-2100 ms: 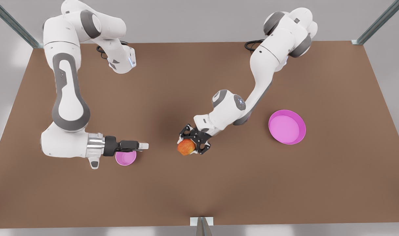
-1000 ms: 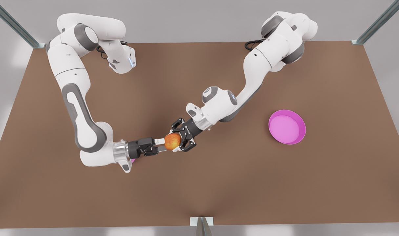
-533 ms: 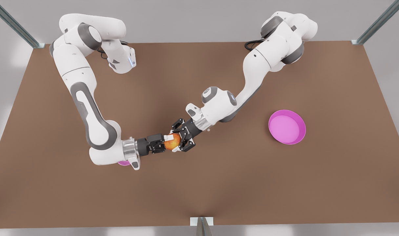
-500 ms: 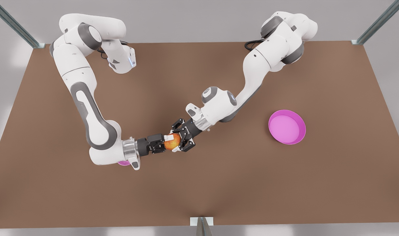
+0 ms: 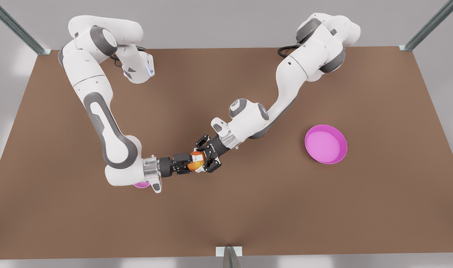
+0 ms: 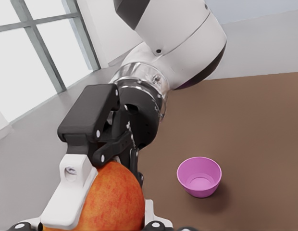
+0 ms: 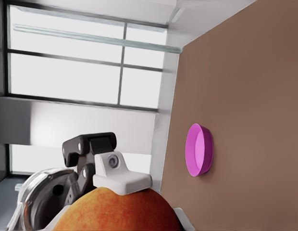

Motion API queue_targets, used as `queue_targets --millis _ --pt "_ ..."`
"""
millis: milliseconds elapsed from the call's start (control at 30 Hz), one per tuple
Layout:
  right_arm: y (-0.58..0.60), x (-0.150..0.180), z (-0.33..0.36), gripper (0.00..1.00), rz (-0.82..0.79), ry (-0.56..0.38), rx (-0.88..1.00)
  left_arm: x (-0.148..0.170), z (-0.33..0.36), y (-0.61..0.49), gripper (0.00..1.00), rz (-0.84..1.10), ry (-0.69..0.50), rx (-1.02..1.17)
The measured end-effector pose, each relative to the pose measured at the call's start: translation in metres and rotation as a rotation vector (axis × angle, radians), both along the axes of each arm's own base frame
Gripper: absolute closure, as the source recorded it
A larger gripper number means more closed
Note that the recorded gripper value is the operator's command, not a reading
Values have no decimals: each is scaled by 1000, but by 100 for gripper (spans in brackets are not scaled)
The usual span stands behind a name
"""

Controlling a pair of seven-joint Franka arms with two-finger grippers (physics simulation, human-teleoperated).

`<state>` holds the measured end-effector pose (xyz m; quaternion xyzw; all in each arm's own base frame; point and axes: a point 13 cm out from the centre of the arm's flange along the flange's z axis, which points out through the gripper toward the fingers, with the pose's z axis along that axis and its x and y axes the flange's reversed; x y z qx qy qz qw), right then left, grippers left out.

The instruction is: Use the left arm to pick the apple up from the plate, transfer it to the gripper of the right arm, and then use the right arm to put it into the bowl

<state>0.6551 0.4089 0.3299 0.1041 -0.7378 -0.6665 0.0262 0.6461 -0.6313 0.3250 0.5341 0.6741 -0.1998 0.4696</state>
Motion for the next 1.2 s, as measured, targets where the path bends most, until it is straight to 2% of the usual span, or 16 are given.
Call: queue_targets --millis 33,267,467,500,600,667,700,800,867,1000,1133,1200 --pt "-1 1 1 49 -2 -2 1 0 0 0 0 -1 0 1" --pt "-11 8 -2 49 -17 -16 -14 1 0 1 0 -5 -5 5" --pt "-72 34 -47 48 -43 -84 -187 16 -8 39 0 20 23 26" --pt "-90 38 -58 48 -41 -102 -235 26 -15 67 0 39 59 33" --pt "-153 45 -91 48 -21 -156 -382 92 10 198 0 105 134 131" --pt "-199 47 -112 48 3 -192 -484 109 59 275 0 105 161 272" --pt "-222 47 -122 48 17 -209 -535 113 77 334 0 142 212 349" --pt "-283 40 -141 48 74 -242 -648 73 118 441 0 242 378 586" --pt "-306 30 -142 48 136 -265 -704 48 151 505 0 390 465 687" --pt "-315 5 -150 47 248 -273 -752 -15 159 550 0 592 675 728" --pt "-313 -4 -163 47 302 -280 -758 -33 141 551 0 693 833 696" --pt "-312 -8 -173 46 319 -279 -758 -31 132 551 0 745 887 680"
